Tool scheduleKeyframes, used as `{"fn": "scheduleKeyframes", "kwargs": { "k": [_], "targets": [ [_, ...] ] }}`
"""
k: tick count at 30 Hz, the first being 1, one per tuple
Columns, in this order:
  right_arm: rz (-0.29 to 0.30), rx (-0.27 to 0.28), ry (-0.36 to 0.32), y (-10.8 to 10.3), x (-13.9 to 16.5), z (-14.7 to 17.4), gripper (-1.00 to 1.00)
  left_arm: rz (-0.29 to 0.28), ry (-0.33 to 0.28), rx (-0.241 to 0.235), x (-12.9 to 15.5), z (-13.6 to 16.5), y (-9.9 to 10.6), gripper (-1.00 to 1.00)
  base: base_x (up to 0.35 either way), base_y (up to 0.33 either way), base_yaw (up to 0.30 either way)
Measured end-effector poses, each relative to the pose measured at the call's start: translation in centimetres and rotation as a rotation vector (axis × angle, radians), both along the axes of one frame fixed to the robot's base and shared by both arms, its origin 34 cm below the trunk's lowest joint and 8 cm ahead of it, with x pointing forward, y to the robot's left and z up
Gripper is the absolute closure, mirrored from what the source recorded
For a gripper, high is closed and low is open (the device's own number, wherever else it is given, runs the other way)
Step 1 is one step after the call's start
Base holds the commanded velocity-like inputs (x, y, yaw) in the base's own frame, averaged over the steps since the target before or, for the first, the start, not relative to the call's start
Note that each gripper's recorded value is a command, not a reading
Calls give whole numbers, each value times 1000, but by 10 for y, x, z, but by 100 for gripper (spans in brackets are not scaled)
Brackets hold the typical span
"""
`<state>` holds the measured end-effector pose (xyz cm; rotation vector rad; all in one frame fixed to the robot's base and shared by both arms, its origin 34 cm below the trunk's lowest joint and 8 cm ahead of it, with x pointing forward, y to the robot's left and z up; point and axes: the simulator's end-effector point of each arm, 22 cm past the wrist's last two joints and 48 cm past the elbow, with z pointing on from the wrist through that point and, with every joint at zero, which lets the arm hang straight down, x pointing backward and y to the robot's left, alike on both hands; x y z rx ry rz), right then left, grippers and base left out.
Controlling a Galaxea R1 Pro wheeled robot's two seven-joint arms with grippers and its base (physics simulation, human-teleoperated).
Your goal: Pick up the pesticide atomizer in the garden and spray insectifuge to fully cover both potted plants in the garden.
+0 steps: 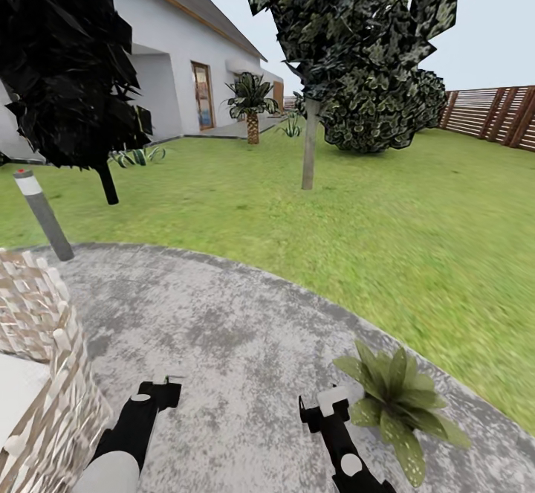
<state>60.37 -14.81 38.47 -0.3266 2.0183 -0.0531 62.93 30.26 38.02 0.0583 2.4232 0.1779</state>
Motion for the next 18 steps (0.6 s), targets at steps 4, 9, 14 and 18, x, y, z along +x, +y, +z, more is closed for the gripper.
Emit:
{"fn": "scheduleKeyframes", "kwargs": {
  "k": [4,9,14,18],
  "targets": [
    [0,0,0,0,0,0,-100,-9,-3,-6,2,1,-5,100,337,65,0],
    [1,0,1,0,0,0,-100,-24,-7,-8,5,3,-12,100,337,76,1],
    [1,0,3,0,-1,-1,-100,-27,-8,-9,6,3,-14,100,337,93,123],
    [3,0,4,1,-1,-2,-100,-28,-7,-12,5,2,-16,100,337,101,69]
  ]
}}
